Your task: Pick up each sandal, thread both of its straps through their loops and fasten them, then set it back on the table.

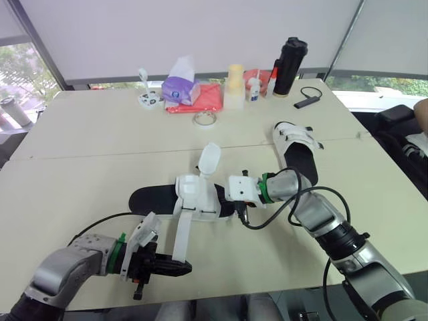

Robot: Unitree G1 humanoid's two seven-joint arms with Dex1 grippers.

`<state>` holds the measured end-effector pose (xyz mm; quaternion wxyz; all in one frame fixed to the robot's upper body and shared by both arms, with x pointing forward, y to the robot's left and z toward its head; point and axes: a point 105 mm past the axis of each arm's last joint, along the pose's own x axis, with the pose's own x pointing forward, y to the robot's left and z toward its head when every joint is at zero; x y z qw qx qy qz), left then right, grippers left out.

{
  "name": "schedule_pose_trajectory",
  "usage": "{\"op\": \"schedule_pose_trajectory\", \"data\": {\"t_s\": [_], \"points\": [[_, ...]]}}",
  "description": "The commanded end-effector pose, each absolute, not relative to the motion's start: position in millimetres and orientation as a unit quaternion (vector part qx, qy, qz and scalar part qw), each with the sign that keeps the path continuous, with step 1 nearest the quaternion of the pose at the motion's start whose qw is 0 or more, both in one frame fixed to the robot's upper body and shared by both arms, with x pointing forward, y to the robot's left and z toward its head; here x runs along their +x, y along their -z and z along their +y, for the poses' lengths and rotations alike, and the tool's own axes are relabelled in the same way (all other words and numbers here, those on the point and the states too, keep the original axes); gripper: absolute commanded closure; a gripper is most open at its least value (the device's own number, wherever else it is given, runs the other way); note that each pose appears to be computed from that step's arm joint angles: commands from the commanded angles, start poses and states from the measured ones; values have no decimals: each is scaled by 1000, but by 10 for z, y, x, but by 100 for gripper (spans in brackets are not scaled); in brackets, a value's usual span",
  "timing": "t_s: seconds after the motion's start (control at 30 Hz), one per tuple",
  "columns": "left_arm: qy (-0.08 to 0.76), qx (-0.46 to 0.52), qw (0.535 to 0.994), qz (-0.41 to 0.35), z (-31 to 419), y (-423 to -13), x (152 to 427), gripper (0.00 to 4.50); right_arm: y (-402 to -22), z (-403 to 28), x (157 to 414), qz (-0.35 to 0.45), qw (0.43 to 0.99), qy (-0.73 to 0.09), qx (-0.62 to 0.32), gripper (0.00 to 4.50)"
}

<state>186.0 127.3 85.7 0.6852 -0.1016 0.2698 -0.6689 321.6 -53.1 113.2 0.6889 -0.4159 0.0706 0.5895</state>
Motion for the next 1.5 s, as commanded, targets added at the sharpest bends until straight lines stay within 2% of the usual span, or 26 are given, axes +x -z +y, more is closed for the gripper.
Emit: {"op": "schedule_pose_trajectory", "data": {"t_s": [0.03, 0.43, 0.57, 0.83, 0.97, 1.13, 1.27, 1.43, 1.47, 1.5], "points": [[681, -96, 683, 248, 1264, -1006, 1841, 447, -1017, -558, 3196, 93, 683, -593, -417, 450], [685, -136, 696, 166, 1169, -1560, 2087, 447, -1024, -566, 3209, 93, 682, -593, -418, 450], [661, -156, 723, 130, 1142, -1747, 2402, 447, -1032, -550, 3216, 90, 681, -594, -419, 450], [598, -209, 764, 125, 1046, -1714, 2923, 447, -1036, -550, 3217, 89, 682, -592, -419, 450], [581, -236, 768, 129, 991, -1712, 3129, 447, -1034, -552, 3222, 89, 682, -592, -420, 450], [579, -267, 760, 129, 938, -1757, 3254, 447, -1043, -547, 3226, 88, 683, -591, -419, 450], [579, -298, 747, 134, 944, -1798, 3271, 304, -1041, -555, 3223, 88, 684, -590, -421, 450], [551, -346, 751, 111, 1038, -1916, 3376, 40, -1033, -557, 3218, 89, 684, -589, -420, 450], [540, -355, 756, 103, 1069, -1940, 3416, 5, -1036, -554, 3220, 89, 684, -589, -420, 450], [533, -360, 759, 98, 1088, -1955, 3442, 5, -1037, -554, 3222, 88, 684, -589, -420, 450]]}}
